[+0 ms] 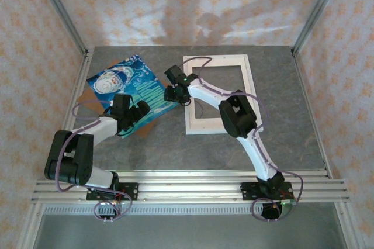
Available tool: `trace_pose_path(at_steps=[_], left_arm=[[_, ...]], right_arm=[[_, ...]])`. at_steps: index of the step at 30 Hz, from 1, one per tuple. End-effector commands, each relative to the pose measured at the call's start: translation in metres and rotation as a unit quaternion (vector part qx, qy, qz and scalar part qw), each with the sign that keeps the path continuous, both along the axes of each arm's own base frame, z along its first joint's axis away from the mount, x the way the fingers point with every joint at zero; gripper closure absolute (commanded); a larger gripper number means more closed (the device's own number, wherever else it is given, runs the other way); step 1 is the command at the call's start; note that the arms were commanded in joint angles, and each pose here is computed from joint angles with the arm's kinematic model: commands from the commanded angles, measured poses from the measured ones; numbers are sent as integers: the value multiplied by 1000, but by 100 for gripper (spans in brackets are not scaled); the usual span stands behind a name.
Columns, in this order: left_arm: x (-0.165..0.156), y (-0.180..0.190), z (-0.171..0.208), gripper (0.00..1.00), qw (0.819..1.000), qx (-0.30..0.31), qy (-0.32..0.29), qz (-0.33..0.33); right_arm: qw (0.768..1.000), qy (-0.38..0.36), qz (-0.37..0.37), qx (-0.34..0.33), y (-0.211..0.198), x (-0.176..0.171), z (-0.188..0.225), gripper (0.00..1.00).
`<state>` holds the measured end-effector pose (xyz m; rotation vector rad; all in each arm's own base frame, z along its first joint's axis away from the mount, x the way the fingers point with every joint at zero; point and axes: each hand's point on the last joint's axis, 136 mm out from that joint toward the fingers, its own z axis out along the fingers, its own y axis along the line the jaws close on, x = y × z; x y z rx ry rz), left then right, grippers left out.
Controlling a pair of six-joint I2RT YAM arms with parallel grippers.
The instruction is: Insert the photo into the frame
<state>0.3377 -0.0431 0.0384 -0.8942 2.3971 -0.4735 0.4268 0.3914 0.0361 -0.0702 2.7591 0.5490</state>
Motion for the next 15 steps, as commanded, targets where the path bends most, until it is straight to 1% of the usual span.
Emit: trace_pose_path(at_steps=[1, 10, 12, 15], left_arm=[[-14, 6, -18, 0, 999, 15, 41, 0], [-14, 6, -16, 0, 999, 16, 40, -6], [-15, 5, -17, 0, 999, 15, 42, -7], [-14, 4, -17, 0, 999, 14, 44, -12]], right_arm=[[998, 18, 44, 50, 24, -24, 18, 49], [995, -8, 43, 90, 24, -18, 49, 49], [993, -10, 40, 112, 23, -16, 55, 49], [985, -6, 39, 166, 26, -16, 63, 49]])
